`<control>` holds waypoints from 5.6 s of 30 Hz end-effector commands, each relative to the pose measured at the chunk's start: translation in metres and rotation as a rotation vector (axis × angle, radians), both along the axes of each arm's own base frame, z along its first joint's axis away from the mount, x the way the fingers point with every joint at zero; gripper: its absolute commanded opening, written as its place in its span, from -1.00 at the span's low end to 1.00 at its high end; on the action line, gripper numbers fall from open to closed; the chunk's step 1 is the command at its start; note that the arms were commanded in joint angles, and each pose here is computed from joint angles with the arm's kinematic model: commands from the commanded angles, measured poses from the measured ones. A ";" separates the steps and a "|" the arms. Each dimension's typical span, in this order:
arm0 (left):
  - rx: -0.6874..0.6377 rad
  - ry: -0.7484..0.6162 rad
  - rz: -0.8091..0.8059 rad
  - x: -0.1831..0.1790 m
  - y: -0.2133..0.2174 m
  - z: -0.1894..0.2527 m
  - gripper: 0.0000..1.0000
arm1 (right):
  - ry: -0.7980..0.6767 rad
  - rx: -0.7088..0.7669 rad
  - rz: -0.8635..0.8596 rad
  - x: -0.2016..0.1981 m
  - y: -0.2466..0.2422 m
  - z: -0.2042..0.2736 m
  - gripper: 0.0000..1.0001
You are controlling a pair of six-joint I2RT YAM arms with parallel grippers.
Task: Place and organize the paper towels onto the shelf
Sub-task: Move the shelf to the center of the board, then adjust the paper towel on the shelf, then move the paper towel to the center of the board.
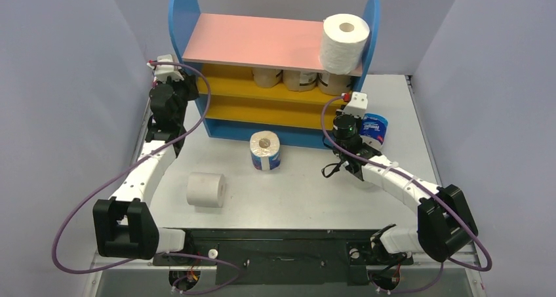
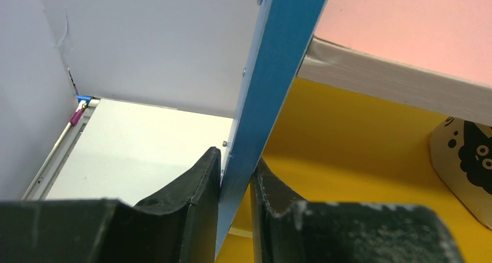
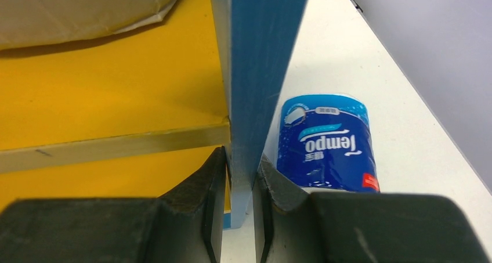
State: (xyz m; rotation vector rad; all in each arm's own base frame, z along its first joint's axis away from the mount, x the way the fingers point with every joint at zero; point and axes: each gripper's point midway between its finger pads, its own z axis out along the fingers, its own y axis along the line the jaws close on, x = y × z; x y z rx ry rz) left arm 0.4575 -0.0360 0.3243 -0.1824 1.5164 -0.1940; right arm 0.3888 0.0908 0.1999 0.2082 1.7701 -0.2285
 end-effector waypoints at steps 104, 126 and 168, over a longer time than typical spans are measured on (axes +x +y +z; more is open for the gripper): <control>-0.081 -0.499 -0.788 -0.009 -0.376 0.181 0.98 | 0.038 0.381 0.377 -0.167 0.024 -0.031 0.05; -0.251 -0.257 -0.493 -0.153 -0.220 0.164 0.93 | 0.081 0.389 0.273 -0.156 0.021 -0.028 0.18; -0.440 0.436 -0.352 -0.233 -0.161 -0.099 0.93 | 0.336 0.480 -0.298 -0.144 -0.099 -0.088 0.17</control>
